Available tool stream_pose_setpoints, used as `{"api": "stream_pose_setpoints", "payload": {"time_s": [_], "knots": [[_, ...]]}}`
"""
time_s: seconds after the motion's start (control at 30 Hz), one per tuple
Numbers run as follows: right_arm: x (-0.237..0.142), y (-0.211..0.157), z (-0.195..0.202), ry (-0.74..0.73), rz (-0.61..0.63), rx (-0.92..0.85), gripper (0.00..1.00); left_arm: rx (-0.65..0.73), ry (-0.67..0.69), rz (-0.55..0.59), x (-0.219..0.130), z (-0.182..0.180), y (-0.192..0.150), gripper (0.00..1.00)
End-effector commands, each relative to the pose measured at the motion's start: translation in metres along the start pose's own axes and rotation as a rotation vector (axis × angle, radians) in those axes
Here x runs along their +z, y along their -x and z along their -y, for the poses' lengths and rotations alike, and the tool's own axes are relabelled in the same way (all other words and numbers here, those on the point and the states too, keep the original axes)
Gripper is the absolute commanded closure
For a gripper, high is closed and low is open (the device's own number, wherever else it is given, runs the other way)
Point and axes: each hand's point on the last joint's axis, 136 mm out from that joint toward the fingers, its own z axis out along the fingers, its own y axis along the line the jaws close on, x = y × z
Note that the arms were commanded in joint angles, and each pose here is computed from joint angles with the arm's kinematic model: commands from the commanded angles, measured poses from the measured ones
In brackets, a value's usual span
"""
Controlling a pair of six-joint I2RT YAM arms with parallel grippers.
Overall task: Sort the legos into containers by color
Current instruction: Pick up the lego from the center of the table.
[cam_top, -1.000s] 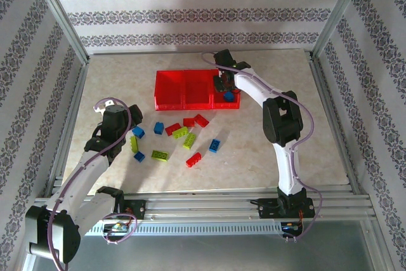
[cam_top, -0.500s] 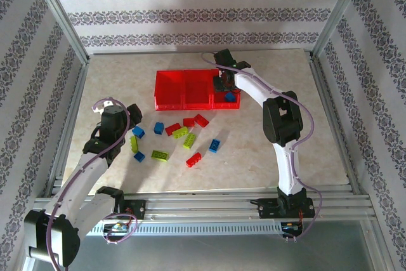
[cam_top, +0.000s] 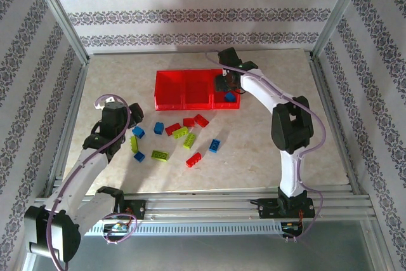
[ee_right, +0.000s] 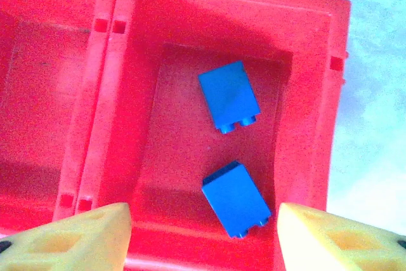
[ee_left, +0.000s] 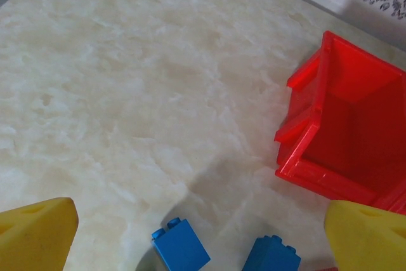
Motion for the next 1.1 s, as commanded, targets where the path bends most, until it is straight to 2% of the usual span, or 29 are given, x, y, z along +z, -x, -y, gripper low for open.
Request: {"api": "stream_pose_setpoints", "payload": {"time_s": [0.0,0.17,0.27,0.3,0.63,0.83,1.07], "knots": [[-0.024,-0.006,-0.006,-0.002,0.025,0.003,0.36,0.025,0.003,-0.033,0.000,0.000,0.001,0.00],[-0.041,-0.026,-0.010,-0.011,0.030,-0.009,0.25,0.043,-0.010,-0.084,0.006,0.005,-0.007,0.00],[-0.048,-0.041,-0.013,-0.004,0.031,-0.009,0.05,0.053,0.009,-0.134,0.011,0.004,-0.015,0.00],[-0.050,-0.047,-0.013,-0.005,0.030,-0.008,0.02,0.055,0.019,-0.153,0.013,0.003,-0.019,0.00],[-0.070,-0.097,-0.010,-0.038,0.010,0.031,0.02,0.068,0.096,-0.302,0.033,-0.007,-0.050,0.00],[-0.074,-0.137,-0.013,-0.035,-0.041,0.079,0.02,0.057,0.095,-0.336,0.041,-0.006,-0.060,0.00],[-0.067,-0.182,-0.031,-0.031,-0.124,0.056,0.02,0.046,0.084,-0.342,0.047,-0.002,-0.063,0.00]]}}
